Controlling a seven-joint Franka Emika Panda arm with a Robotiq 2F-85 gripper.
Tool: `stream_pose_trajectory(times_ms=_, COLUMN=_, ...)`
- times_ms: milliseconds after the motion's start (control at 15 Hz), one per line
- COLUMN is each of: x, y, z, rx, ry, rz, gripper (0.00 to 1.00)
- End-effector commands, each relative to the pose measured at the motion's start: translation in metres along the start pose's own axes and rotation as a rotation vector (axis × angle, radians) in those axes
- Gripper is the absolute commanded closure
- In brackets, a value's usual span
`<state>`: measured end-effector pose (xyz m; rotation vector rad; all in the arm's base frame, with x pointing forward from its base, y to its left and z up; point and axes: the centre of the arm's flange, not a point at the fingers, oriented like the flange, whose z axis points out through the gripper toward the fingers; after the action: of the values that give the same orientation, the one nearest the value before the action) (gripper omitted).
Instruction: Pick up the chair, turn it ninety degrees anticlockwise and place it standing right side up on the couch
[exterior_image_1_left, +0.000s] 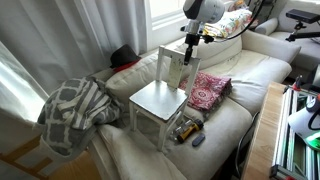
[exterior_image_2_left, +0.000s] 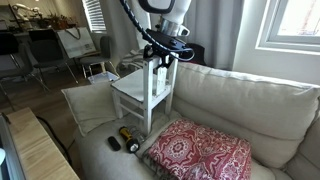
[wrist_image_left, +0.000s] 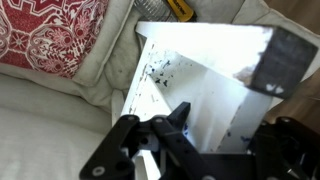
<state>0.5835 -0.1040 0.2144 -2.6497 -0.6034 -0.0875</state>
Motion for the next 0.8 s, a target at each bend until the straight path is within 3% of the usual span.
stream_pose_trajectory(times_ms=0, x=0.025, y=-0.025, z=-0.056, rx=0.01, ry=0.014, rz=-0.186, gripper=0.94)
stream_pose_trajectory(times_ms=267, x=0.037, y=-0.048, z=-0.064, rx=0.046, ry=0.014, rz=-0.323, gripper=0.94)
stream_pose_trajectory(times_ms=333, x=0.031, y=-0.031, z=-0.019, rx=0.029, ry=-0.007, rz=-0.203, gripper=0.94)
stream_pose_trajectory(times_ms=400, x=0.031, y=-0.032, z=-0.017, rx=0.031, ry=-0.01, rz=-0.201, gripper=0.78)
stream_pose_trajectory(times_ms=600, x=0.028, y=-0.026, z=-0.002, rx=0.035, ry=-0.021, rz=-0.186, gripper=0.78)
stream_pose_trajectory(times_ms=667, x=0.027, y=-0.024, z=-0.002, rx=0.034, ry=-0.021, rz=-0.183, gripper=0.94)
stream_pose_trajectory(times_ms=733, x=0.022, y=-0.022, z=0.003, rx=0.046, ry=-0.025, rz=-0.221, gripper=0.94)
